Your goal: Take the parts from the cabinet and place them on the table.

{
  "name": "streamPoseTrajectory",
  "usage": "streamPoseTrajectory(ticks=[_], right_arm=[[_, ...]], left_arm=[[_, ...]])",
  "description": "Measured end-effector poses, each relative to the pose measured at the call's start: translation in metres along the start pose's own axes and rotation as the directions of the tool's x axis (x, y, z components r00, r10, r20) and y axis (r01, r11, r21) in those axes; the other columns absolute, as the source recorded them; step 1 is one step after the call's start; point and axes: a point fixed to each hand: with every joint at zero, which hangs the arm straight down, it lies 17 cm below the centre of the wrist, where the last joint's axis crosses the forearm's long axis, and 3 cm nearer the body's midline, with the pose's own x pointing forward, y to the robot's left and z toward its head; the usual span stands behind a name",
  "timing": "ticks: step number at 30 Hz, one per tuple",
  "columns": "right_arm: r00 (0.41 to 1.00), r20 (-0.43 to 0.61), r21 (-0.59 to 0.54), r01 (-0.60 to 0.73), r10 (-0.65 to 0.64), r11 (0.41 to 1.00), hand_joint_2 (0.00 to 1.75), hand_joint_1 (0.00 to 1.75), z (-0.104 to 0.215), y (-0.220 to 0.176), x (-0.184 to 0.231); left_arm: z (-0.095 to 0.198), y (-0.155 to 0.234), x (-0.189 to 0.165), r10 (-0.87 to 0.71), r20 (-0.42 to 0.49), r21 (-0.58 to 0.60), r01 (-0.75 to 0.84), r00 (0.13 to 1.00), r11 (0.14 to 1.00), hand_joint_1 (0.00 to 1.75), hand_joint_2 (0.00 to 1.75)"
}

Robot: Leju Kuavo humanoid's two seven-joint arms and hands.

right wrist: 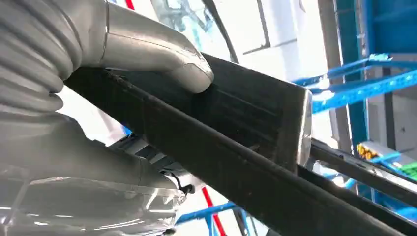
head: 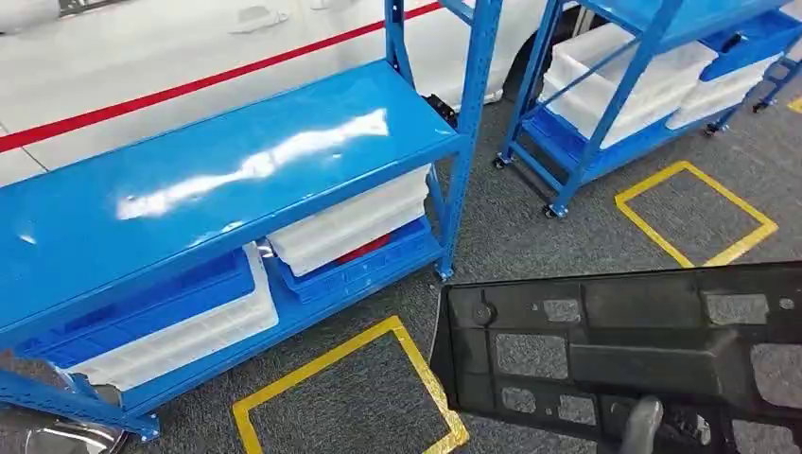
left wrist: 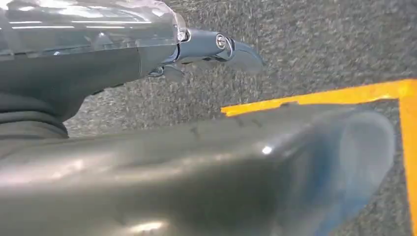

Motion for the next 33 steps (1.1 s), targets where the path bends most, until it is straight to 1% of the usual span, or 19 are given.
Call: streamPoseTrajectory(ticks=[7, 10, 14, 19, 25, 29, 33], right_arm=[[0.999, -0.035, 0.024, -0.024, 0.024, 0.999, 1.75, 1.75, 0.004, 0.006, -0.014], [0.996, -0.056, 0.031, -0.072, 0.073, 0.997, 1.75, 1.75, 0.007, 0.006, -0.022], [0.990, -0.065, 0.044, -0.126, 0.128, 0.991, 1.75, 1.75, 0.008, 0.006, -0.026], [0.990, -0.061, 0.052, -0.123, 0.126, 0.991, 1.75, 1.75, 0.007, 0.008, -0.026], [0.990, -0.068, 0.060, -0.118, 0.122, 0.991, 1.75, 1.75, 0.007, 0.009, -0.031], [0.990, -0.074, 0.087, -0.117, 0.124, 0.989, 1.75, 1.75, 0.007, 0.014, -0.036], [0.989, -0.082, 0.098, -0.117, 0.125, 0.988, 1.75, 1.75, 0.009, 0.018, -0.041]], left_arm=[[-0.001, 0.000, -0.003, 0.003, -0.023, 0.004, -0.003, 1.000, 1.000, 0.00, 0.00], [0.000, 0.002, -0.004, 0.013, -0.024, 0.008, -0.012, 1.000, 1.000, 0.00, 0.00], [0.000, 0.004, -0.001, 0.019, -0.004, 0.000, -0.019, 1.000, 1.000, 0.00, 0.00], [-0.001, -0.003, 0.006, 0.010, 0.019, -0.021, -0.009, 1.000, 1.000, 0.00, 0.00], [0.001, -0.001, 0.006, 0.003, 0.037, -0.021, -0.002, 0.999, 1.000, 0.00, 0.00], [0.000, -0.004, 0.015, -0.033, 0.087, -0.026, 0.035, 0.996, 0.999, 0.00, 0.00], [-0.001, -0.007, 0.024, -0.044, 0.115, -0.027, 0.047, 0.992, 0.999, 0.00, 0.00]])
